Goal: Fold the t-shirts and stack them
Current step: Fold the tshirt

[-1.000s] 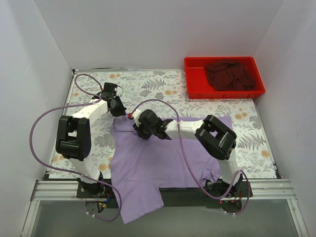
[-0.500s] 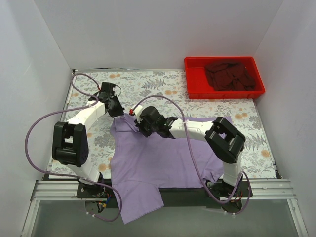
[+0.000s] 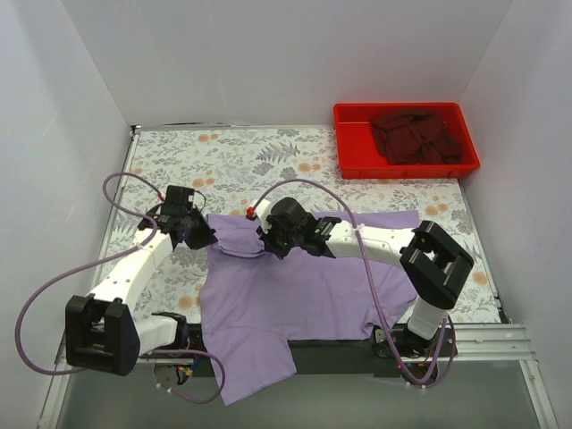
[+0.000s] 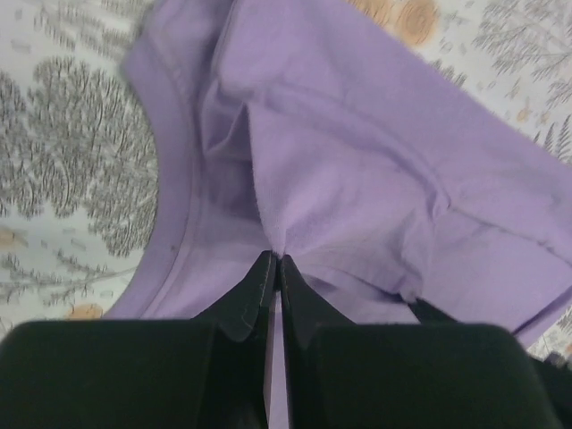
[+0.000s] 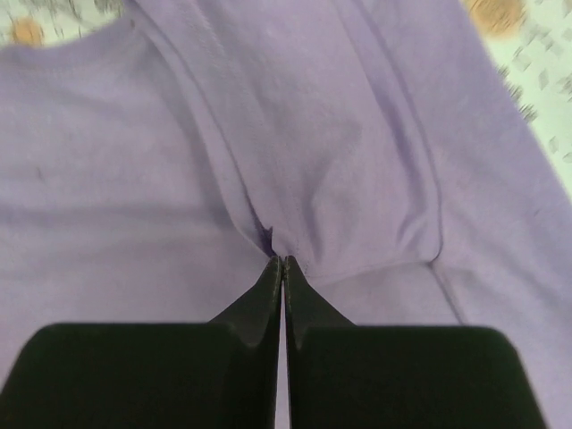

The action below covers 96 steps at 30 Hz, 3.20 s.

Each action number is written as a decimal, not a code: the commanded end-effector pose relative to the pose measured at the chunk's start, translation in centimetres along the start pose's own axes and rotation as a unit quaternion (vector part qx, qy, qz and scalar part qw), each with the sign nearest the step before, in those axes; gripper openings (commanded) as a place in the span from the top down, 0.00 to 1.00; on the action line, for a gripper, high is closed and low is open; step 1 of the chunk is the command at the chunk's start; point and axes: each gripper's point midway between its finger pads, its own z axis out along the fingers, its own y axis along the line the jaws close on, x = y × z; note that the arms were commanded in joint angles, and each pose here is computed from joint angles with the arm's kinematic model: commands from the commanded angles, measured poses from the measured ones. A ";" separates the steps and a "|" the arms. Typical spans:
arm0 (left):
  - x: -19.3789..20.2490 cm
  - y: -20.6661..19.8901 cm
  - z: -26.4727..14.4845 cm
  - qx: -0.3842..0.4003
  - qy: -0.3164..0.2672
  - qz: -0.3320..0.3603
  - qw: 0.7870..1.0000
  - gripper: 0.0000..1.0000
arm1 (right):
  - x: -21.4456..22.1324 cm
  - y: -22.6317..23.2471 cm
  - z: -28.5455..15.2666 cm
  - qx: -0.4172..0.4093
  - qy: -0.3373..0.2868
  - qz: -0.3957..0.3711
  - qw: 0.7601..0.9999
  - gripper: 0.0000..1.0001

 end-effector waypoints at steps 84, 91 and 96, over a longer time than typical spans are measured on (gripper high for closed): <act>-11.7 7.1 10.9 -0.145 -0.040 -0.039 0.988 0.94 | 19.0 -30.1 -23.6 0.299 -0.160 0.535 0.774 0.52; -11.9 6.9 10.6 -0.144 -0.045 -0.037 0.988 0.94 | 20.4 -28.1 -22.1 0.282 -0.150 0.573 0.755 0.55; -11.9 6.9 10.4 -0.143 -0.045 -0.038 0.988 0.94 | 21.9 -27.4 -21.1 0.281 -0.137 0.591 0.744 0.56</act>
